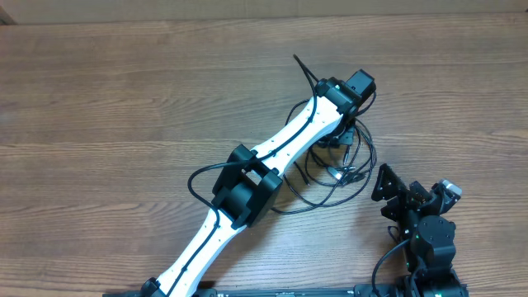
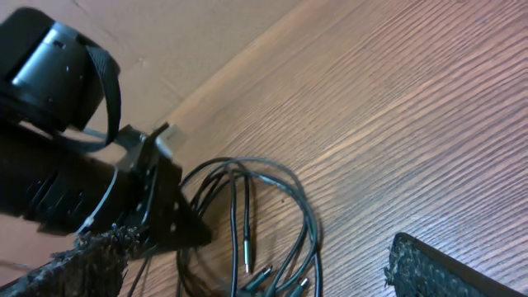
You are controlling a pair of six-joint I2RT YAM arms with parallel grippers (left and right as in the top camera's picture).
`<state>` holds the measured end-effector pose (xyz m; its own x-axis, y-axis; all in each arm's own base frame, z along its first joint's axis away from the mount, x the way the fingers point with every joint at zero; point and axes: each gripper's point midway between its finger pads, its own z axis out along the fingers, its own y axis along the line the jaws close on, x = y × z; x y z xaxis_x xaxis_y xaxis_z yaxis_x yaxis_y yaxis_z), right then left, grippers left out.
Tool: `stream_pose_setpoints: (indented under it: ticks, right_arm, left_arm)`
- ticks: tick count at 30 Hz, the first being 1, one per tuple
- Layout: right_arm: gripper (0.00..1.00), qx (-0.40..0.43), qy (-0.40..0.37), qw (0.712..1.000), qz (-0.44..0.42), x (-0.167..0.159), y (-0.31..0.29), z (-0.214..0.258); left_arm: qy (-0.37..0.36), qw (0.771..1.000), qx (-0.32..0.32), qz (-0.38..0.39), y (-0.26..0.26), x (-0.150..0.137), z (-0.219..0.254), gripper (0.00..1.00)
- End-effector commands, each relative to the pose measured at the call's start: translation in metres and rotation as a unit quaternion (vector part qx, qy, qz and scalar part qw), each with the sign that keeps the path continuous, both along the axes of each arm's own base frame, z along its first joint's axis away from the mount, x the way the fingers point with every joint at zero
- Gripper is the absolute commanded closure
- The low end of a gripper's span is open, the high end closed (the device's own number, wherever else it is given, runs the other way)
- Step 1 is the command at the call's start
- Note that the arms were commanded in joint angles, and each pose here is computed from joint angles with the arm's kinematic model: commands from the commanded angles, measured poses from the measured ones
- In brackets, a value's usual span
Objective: Untangle cables
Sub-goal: 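Regrasp the cable bundle with the left gripper and lift it up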
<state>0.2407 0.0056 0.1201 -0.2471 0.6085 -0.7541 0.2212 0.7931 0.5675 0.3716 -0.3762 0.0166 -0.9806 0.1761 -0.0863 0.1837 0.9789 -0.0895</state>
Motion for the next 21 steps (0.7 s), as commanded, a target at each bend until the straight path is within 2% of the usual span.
stream_pose_setpoints:
  ticks: [1,6,9,15,21]
  right_arm:
    - [0.0,-0.007,-0.002,1.0,-0.01,0.0,-0.004,0.0]
    - [0.0,-0.007,-0.002,1.0,-0.01,0.0,-0.004,0.0]
    - [0.0,-0.007,0.0,1.0,-0.01,0.0,-0.004,-0.001]
    - [0.0,-0.007,0.001,1.0,-0.01,0.0,-0.004,-0.001]
    - [0.0,-0.007,0.001,1.0,-0.01,0.0,-0.004,-0.001]
  left_arm:
    - [0.027,0.999,0.031,0.012,0.024,-0.006,0.0,0.96]
    - [0.021,0.999,0.032,-0.019,0.056,-0.006,0.062,0.96]
    - [-0.016,0.998,0.009,-0.057,0.073,-0.006,0.122,0.96]
    - [-0.136,0.986,-0.065,-0.068,0.111,-0.025,0.259,0.96]
    - [-0.246,0.961,-0.114,-0.05,0.149,-0.057,0.354,0.96]
